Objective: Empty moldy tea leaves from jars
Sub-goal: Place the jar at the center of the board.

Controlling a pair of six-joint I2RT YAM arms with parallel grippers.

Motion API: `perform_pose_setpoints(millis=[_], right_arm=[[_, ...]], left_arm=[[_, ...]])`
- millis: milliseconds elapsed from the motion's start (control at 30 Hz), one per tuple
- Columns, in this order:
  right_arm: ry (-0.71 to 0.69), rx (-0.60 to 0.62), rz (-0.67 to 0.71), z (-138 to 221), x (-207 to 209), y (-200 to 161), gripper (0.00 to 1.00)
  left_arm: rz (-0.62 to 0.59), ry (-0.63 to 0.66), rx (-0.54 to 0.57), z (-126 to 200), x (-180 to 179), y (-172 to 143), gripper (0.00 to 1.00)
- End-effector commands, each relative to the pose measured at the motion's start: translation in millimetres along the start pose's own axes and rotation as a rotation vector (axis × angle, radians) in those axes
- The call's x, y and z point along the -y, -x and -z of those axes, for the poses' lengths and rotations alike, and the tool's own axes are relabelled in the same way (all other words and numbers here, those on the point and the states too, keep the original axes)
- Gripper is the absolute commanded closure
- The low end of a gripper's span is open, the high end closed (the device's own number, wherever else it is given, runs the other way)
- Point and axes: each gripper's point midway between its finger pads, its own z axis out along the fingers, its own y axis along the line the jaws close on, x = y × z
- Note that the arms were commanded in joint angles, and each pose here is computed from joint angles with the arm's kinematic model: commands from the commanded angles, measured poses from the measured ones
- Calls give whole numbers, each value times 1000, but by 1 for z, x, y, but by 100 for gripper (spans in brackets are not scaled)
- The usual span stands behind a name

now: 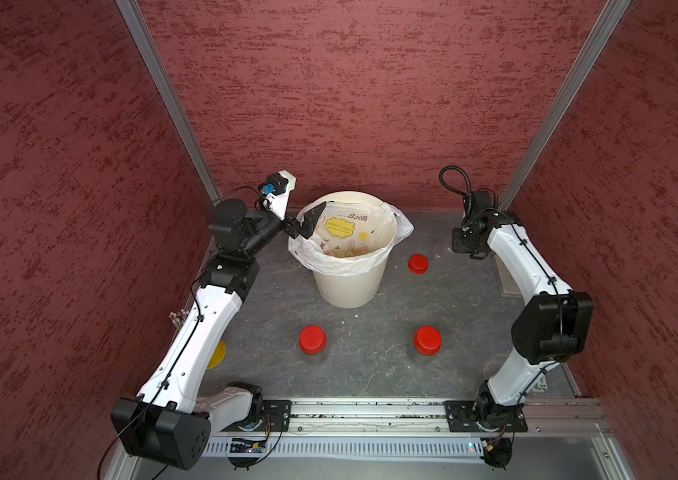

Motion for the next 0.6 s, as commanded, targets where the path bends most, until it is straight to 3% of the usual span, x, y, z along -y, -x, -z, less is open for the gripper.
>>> perform_pose_setpoints(millis=[0, 567], right_arm=[[-49, 7, 8, -15, 6, 5, 100], [-77, -114, 64, -63, -2, 1, 100]], left_arm=[[22, -21, -30, -3, 1, -9, 0], [31, -51, -71, -6, 5, -14, 0]])
